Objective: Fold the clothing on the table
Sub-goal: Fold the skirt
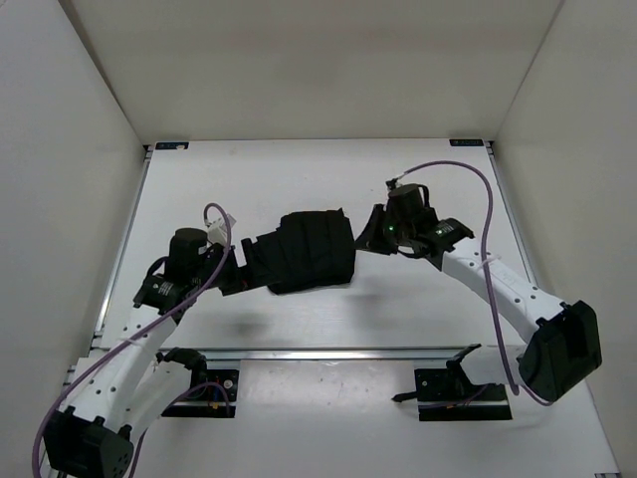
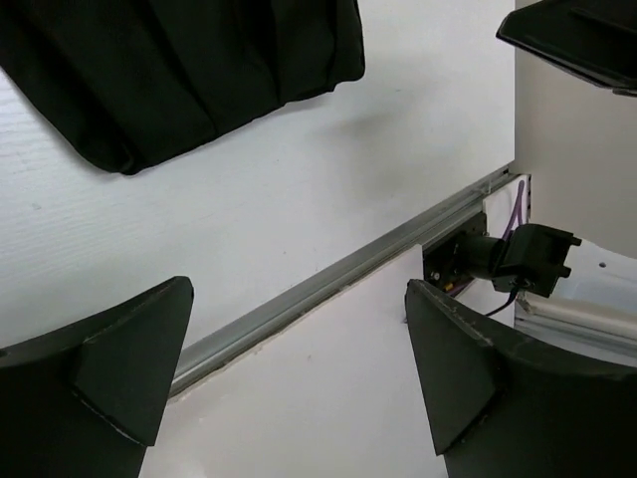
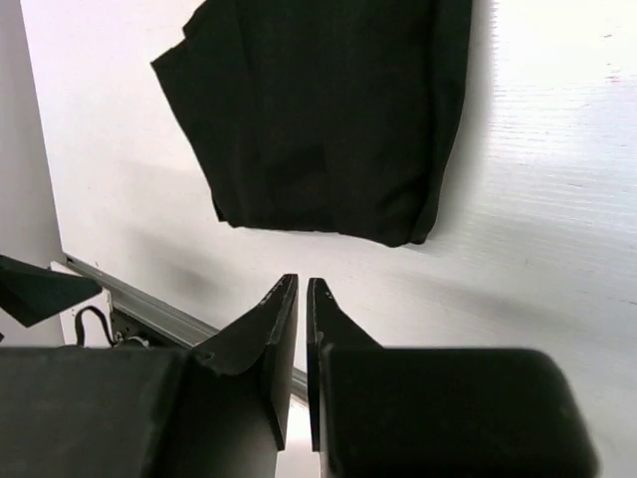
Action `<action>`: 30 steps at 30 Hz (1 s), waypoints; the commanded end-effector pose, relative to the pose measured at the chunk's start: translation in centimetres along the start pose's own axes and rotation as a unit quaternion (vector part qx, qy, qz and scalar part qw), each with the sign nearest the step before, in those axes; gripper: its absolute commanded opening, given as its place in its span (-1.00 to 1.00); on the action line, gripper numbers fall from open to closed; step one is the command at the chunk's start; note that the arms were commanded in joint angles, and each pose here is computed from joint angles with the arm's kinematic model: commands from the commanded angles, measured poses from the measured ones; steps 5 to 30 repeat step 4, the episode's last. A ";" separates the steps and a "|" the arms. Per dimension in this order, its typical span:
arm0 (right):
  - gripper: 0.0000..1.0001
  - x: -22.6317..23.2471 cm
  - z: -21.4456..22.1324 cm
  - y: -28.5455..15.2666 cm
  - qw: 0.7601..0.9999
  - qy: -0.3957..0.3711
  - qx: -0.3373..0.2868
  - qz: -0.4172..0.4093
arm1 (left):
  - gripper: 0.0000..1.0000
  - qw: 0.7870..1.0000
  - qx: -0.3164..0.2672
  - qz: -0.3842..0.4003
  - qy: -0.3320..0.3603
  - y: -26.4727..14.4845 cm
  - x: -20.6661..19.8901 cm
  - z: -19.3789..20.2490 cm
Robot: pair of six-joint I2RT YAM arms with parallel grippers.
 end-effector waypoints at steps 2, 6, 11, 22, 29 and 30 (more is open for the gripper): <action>-0.86 0.5 -1.5 -0.9 0.999 0.002 -0.045 -0.020 | 0.97 1.000 0.008 0.007 0.028 0.0 -0.7 -0.1; -0.81 0.8 -1.2 -1.0 0.999 -0.008 -0.045 -0.025 | 0.97 0.999 0.014 -0.009 0.038 0.3 0.0 0.1; -0.81 0.8 -1.2 -1.0 0.999 -0.008 -0.045 -0.025 | 0.97 0.999 0.014 -0.009 0.038 0.3 0.0 0.1; -0.81 0.8 -1.2 -1.0 0.999 -0.008 -0.045 -0.025 | 0.97 0.999 0.014 -0.009 0.038 0.3 0.0 0.1; -0.81 0.8 -1.2 -1.0 0.999 -0.008 -0.045 -0.025 | 0.97 0.999 0.014 -0.009 0.038 0.3 0.0 0.1; -0.81 0.8 -1.2 -1.0 0.999 -0.008 -0.045 -0.025 | 0.97 0.999 0.014 -0.009 0.038 0.3 0.0 0.1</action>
Point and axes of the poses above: each gripper's point midway between its finger pads, its own y axis out along the fingers, its own x axis along the line the jaws close on, z = x × y, the point moved 2 cm from there along -y, back along the fingers, and after that the axes turned 11 degrees about -y, right-handed, at the moved point
